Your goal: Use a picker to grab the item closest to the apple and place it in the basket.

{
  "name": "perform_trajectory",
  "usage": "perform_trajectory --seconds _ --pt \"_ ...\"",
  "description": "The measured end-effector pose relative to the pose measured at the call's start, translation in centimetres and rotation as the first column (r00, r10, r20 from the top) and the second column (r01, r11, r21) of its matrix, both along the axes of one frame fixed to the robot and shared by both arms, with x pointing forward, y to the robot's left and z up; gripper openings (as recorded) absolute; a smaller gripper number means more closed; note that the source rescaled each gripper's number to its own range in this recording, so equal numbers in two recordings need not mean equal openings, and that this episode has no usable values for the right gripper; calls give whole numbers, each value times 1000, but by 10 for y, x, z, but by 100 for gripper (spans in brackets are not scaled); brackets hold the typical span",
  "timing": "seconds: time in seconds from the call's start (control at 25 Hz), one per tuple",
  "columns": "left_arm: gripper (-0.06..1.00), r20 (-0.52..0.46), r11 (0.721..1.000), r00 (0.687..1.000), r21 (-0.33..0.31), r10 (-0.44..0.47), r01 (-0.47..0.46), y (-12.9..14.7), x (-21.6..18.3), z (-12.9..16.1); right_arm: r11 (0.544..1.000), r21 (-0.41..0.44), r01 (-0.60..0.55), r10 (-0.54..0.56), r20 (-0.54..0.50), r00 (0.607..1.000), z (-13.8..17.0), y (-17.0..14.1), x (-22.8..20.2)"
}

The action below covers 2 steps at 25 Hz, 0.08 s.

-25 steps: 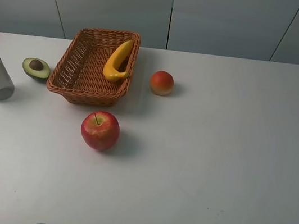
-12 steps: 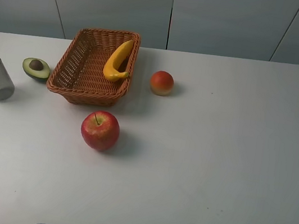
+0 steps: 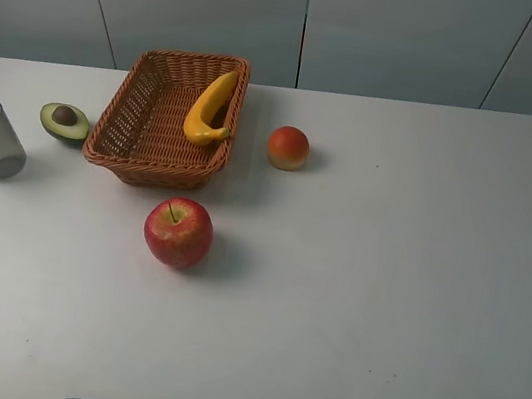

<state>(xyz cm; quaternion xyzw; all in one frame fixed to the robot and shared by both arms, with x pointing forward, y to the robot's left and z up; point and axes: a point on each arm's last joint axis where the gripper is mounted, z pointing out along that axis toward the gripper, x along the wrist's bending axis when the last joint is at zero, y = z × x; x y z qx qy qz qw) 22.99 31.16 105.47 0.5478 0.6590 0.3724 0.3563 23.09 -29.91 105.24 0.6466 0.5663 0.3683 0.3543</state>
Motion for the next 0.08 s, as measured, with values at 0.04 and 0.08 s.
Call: perform_trajectory --seconds 0.04,0.08 --pt "100 -2 1000 1000 6 -16 16 -1 0 0 1000 0 0 0 0 1000 0 0 0" --pt "100 -2 999 999 12 -34 34 -2 0 0 1000 0 0 0 0 1000 0 0 0"
